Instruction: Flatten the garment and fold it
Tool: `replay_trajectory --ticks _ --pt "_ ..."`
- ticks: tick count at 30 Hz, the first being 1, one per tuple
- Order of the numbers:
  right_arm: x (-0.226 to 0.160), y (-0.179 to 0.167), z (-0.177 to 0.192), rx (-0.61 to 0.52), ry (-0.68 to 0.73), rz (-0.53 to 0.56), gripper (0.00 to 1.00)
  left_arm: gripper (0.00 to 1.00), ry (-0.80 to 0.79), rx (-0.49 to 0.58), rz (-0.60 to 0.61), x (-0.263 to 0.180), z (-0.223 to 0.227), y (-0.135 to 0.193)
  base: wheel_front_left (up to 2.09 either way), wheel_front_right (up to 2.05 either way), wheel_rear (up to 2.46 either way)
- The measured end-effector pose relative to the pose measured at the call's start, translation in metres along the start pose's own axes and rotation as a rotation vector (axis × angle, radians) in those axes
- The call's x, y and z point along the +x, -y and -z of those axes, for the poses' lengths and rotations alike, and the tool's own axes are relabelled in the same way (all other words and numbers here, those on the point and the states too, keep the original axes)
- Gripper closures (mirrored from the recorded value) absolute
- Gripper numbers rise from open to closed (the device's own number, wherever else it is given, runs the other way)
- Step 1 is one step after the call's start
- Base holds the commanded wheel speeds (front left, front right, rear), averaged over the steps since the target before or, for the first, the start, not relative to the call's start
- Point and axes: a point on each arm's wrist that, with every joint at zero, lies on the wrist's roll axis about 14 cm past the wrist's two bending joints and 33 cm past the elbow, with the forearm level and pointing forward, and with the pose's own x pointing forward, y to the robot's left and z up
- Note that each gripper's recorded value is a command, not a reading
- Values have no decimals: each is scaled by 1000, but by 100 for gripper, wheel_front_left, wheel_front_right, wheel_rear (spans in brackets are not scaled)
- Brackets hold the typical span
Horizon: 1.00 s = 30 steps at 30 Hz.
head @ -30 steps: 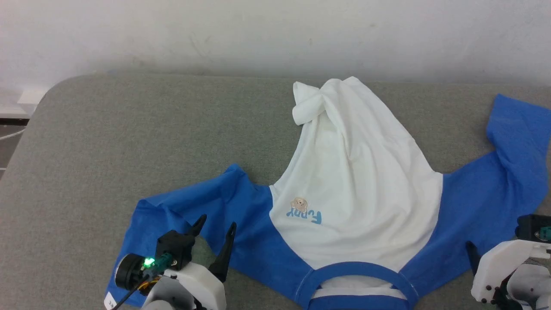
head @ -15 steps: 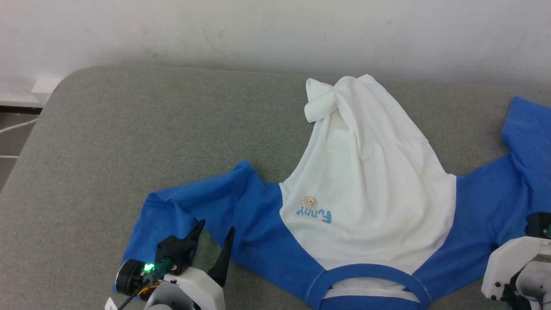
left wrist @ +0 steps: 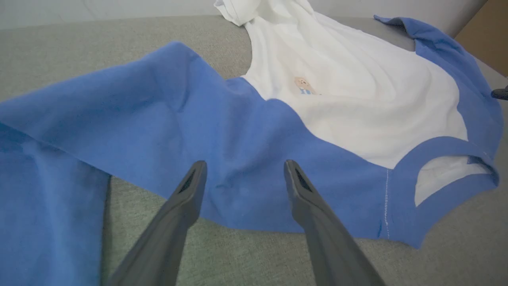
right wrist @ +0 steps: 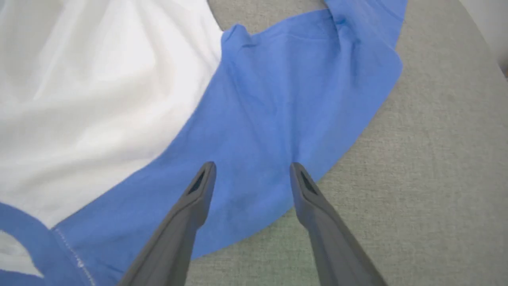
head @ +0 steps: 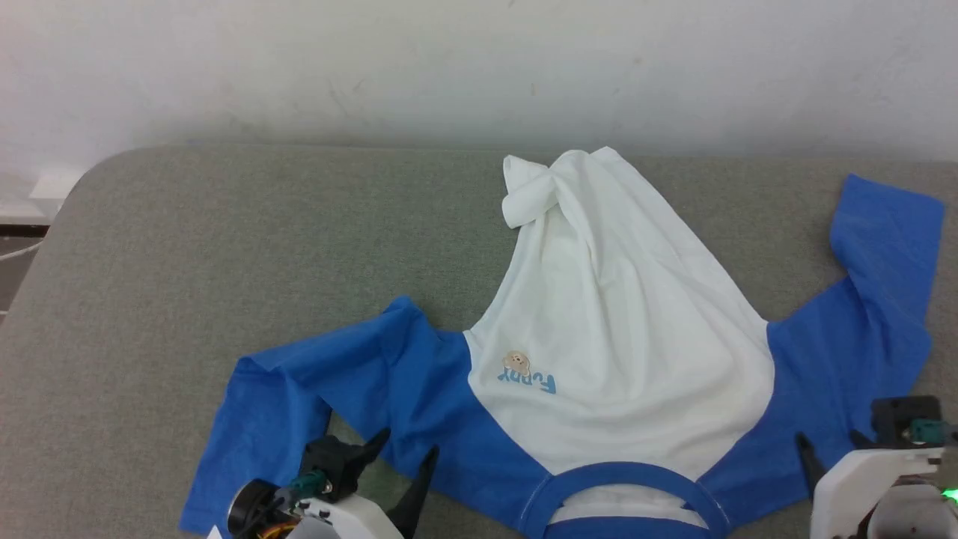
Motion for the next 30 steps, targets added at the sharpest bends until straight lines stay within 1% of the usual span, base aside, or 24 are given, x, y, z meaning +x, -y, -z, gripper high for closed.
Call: replay_trajectory --ticks 2,4,9,15,23,30 --pt "-7 -15 -1 -28 13 -58 0 0 -47 -5 15 -1 7 5 0 0 0" --pt "-13 -25 5 -56 -5 -105 0 0 -87 -10 25 -2 13 8 0 0 0" --pt "-17 -30 15 -105 -52 -153 0 0 -166 -29 18 -2 23 10 0 0 0" --pt "-14 -32 19 -107 -74 -167 0 0 -265 -33 29 -2 41 16 0 0 0" --pt "-8 -26 22 -92 -94 -150 0 0 -268 -40 44 11 40 24 0 0 0" --pt "-4 -24 26 -76 -106 -140 0 0 -330 6 48 18 48 31 0 0 0"
